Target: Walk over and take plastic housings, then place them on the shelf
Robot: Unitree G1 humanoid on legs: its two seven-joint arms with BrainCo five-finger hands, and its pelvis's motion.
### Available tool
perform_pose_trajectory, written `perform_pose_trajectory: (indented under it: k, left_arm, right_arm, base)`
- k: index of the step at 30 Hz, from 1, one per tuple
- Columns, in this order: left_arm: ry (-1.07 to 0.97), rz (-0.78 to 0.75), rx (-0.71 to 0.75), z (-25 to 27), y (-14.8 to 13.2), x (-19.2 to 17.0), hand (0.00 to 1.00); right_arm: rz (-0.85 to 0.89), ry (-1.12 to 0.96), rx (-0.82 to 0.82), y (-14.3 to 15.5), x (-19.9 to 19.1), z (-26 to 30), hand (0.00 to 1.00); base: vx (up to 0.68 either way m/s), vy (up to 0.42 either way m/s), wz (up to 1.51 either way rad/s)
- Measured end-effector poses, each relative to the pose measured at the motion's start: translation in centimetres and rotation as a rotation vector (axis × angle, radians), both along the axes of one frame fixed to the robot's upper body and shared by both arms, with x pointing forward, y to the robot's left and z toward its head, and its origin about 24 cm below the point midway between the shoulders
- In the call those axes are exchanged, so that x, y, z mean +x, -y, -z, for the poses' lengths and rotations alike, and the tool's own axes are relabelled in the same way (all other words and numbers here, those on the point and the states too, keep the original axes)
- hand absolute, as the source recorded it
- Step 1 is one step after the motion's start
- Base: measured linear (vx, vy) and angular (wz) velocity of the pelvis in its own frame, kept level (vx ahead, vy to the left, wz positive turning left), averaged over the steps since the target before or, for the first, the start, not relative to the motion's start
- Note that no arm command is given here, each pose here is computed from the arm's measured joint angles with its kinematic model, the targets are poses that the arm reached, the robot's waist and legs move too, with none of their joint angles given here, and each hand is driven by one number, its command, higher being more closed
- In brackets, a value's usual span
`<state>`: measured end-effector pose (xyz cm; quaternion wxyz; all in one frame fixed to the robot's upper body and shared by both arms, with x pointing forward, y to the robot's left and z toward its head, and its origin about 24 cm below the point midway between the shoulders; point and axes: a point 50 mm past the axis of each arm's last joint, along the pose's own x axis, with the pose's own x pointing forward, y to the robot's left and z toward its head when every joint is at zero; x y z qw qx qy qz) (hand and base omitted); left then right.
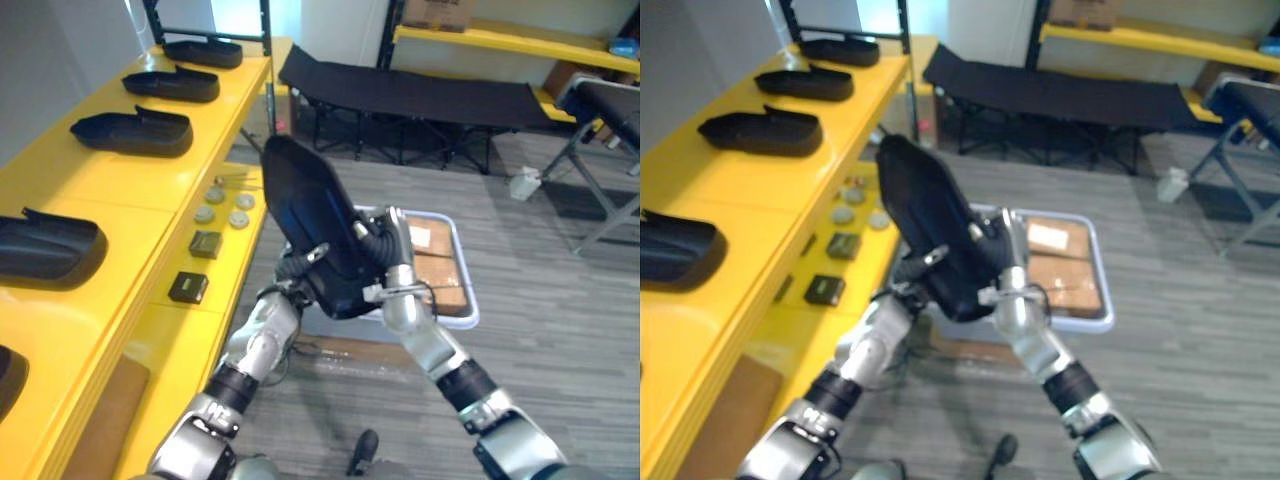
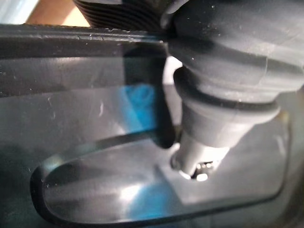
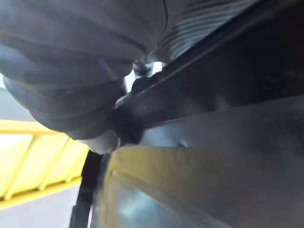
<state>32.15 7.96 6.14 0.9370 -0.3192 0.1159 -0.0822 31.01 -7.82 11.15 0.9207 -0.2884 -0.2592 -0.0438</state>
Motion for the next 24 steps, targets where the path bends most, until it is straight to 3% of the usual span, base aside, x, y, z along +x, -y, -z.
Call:
perform_pose_trajectory:
  k: [9,14,20,24]
  left_arm:
    - [0.041,0.021,-0.076,-0.2,0.1,-0.2,1.00]
    - [0.142,-0.032,0.054,-1.2,0.0,-0.8,1.00]
    - [0.451,-0.370,0.208,-6.6,-3.9,-2.2,1.00]
    - [0.580,-0.683,0.239,-8.7,-8.5,-4.1,1.00]
  right_arm:
    - [-0.063,0.054,0.089,-0.4,-0.5,-0.8,0.00]
    - [-0.095,0.023,0.244,0.1,-1.5,-0.6,0.00]
    - [-0.241,0.083,0.439,1.8,-4.3,-2.5,0.00]
    - [-0.218,0.226,0.554,5.6,-5.8,-4.7,0.00]
  base:
    - [0.00,0.000,0.00]
    - [0.00,0.000,-0.02]
    - [0.00,0.003,-0.07]
    - [0.01,0.013,-0.07]
